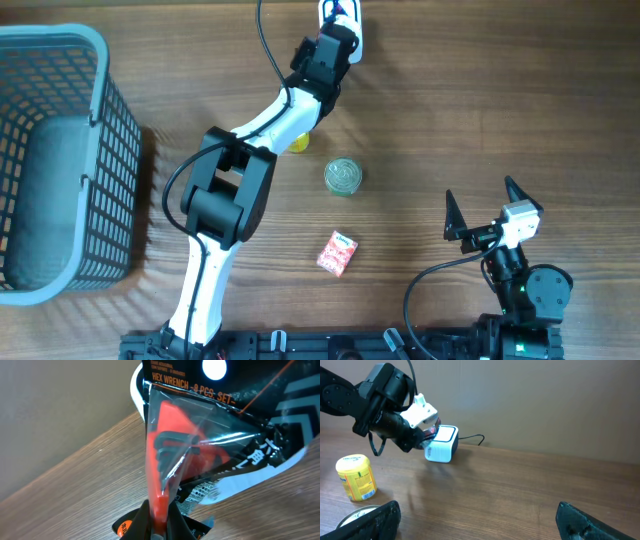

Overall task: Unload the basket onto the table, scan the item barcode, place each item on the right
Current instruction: 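Hold the hex wrench pack over the scanner window with the left gripper, then move the hex wrench pack rightward and release it on the table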

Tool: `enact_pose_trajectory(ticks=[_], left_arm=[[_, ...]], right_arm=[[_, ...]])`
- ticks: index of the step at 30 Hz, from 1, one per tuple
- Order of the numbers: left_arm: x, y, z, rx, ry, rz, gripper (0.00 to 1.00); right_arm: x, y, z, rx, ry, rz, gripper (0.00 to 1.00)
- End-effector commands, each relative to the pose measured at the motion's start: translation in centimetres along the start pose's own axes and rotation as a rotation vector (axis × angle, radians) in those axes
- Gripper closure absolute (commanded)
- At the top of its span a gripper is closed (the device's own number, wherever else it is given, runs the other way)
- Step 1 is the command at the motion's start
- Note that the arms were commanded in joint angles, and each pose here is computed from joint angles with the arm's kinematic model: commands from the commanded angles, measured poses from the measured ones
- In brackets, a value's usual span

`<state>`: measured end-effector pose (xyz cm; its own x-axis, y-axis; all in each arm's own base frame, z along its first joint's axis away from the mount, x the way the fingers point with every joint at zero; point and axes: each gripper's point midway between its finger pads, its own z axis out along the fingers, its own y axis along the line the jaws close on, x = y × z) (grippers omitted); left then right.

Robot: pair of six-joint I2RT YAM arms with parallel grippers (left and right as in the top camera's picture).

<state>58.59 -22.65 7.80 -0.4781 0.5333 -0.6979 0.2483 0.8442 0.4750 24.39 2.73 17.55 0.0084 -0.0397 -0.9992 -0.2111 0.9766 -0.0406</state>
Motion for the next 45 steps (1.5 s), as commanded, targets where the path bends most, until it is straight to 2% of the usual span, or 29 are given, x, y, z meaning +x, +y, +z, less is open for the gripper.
enact_pose_trajectory(ticks=[1,11,15,18,23,25,29,31,34,37,40,43,45], left_arm=[[0.8,1.9,0.3,-0.1,0.052,0.113,0.96],[1.1,1.4,0.2,-0.088,0.067,0.151,0.96],[0.7,-0.6,-0.3,-0.06,0.056,0.239,0.96],[0.5,-0.9,-0.6,-0.071,0.055,0.247,0.96],[-1.8,-3.6,-2.5,-0.085,-0.002,0.258,0.96],[-3.2,-4.9,-3.6,-0.071,-0.036,0.238,0.96],[-5.9,-7.0,-5.9,-0.035,-0.099,0.062,0.96],[-5.7,-8.7,-6.9,0.035,-0.085,-0.025,0.96],[-4.1,-14.5,-9.4,0.316,0.002,-0.118,0.96],[-3.3,-18.1,-12.0,0.519,0.064,-0.126,0.96],[-3.4,-19.1,-13.8,0.588,0.086,-0.129,0.96],[-3.1,-20.5,-16.0,0.731,0.122,-0.123,0.96],[-3.0,-20.9,-17.0,0.784,0.137,-0.122,0.96]], right_arm=[[-0.2,0.1,0.0,-0.002,-0.008,0.013,0.0],[-0.2,0.1,0.0,-0.002,-0.008,0.013,0.0],[-0.2,0.1,0.0,-0.002,-0.008,0.013,0.0],[-0.2,0.1,0.0,-0.002,-0.008,0.013,0.0],[-0.2,0.1,0.0,-0.002,-0.008,0.013,0.0],[-0.2,0.1,0.0,-0.002,-0.008,0.013,0.0],[-0.2,0.1,0.0,-0.002,-0.008,0.013,0.0],[-0.2,0.1,0.0,-0.002,-0.008,0.013,0.0],[-0.2,0.1,0.0,-0.002,-0.008,0.013,0.0],[-0.2,0.1,0.0,-0.002,-0.009,0.012,0.0],[-0.2,0.3,0.0,-0.013,-0.009,0.016,0.0],[-0.3,0.2,0.0,-0.008,-0.014,0.021,0.0],[-1.0,0.2,-0.1,-0.009,-0.031,0.112,0.0]])
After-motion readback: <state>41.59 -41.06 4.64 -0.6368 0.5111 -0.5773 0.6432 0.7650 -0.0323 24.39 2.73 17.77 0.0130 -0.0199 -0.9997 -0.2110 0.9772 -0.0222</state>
